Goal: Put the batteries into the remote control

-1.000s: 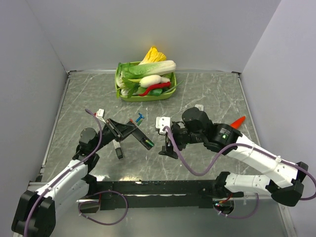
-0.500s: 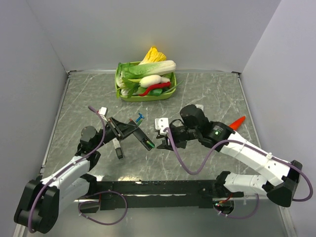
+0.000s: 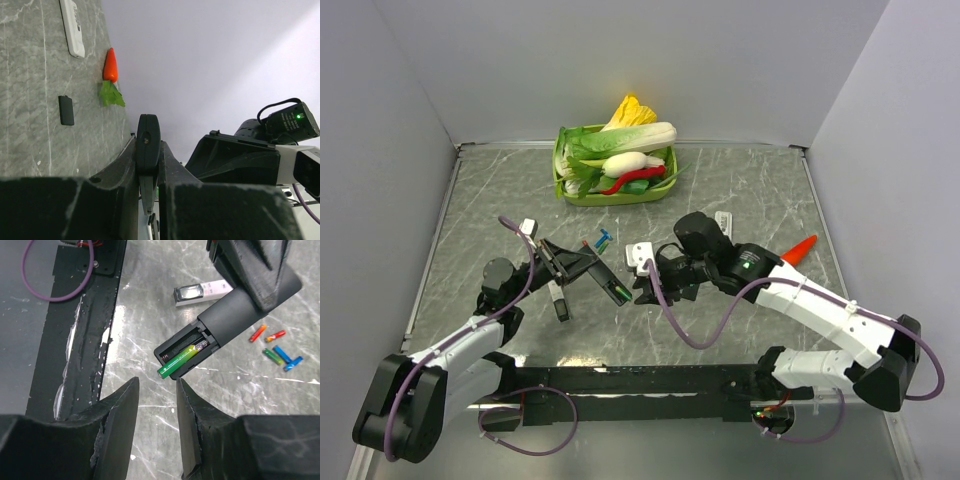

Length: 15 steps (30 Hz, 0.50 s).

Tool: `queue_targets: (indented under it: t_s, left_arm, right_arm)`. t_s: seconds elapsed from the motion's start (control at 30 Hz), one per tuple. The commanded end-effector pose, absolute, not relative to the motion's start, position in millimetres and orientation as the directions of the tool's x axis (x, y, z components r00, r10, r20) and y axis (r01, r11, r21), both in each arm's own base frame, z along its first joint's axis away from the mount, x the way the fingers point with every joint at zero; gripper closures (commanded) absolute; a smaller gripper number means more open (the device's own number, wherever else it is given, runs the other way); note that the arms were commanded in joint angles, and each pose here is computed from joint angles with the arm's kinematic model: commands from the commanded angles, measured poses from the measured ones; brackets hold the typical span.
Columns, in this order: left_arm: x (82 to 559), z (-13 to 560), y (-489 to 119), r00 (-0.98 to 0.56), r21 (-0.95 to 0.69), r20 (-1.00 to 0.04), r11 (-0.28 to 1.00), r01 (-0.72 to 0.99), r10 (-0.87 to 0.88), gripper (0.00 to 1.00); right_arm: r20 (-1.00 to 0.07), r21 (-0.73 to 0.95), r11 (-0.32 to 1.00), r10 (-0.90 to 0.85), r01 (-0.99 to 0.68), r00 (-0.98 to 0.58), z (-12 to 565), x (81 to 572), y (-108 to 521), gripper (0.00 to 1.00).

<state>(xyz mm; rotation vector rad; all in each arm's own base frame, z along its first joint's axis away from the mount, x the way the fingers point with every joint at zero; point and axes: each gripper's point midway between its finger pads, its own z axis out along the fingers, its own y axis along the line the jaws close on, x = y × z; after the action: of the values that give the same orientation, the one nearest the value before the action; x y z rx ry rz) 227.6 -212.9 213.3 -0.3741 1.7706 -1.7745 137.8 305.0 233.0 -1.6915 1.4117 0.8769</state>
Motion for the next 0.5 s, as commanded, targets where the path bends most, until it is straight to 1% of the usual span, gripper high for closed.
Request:
queue_targets:
  t_s: [0.0,0.47]
  left_arm:
    - [223.4,229.4,-211.5,-0.776,-0.961,-0.24,0.03,0.275,-0.583,0.99]
    - [222.5,233.7,-210.7,-0.78,-0.962,-0.227,0.008,0.274,-0.583,0.99]
  right_arm:
    - [-0.875,-0.127,-0.145,-0.449,-0.981,0.179,235.2,138.0,311.7,0.57]
    - [-0.877,-0.101,-0.15,-0.453,-0.984,0.159,229.1,140.5,319.6,0.57]
